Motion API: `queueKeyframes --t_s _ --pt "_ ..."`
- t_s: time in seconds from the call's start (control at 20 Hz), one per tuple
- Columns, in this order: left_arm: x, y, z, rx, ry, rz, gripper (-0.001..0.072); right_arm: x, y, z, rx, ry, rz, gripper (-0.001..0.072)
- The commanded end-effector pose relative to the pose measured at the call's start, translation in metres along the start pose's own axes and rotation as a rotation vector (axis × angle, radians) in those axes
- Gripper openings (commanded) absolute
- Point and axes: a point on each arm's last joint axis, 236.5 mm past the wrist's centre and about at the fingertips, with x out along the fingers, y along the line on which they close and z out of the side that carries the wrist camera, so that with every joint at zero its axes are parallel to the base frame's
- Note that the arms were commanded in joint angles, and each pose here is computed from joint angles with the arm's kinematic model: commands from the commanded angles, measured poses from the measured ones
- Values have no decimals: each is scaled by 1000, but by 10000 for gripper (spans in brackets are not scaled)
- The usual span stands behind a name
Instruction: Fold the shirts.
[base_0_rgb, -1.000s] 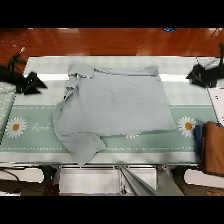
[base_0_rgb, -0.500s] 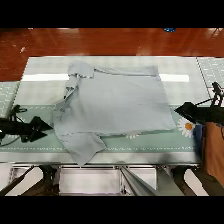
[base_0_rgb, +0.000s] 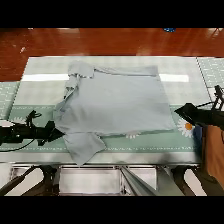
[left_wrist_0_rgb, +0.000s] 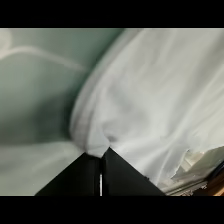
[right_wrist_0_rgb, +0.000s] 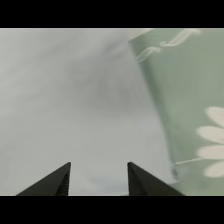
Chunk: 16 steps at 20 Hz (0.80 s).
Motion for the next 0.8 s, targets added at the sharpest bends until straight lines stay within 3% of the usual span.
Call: queueKeyframes --t_s 0.0,0.3,0.75 --pt "-1 -6 17 41 -62 -6 16 -8 -55 -5 144 6 -135 409" --pt "-2 -7 17 46 -61 -8 16 16 -63 -67 242 164 -54 408" --pt "-2 -8 17 44 -62 -10 16 74 -40 -53 319 234 101 395"
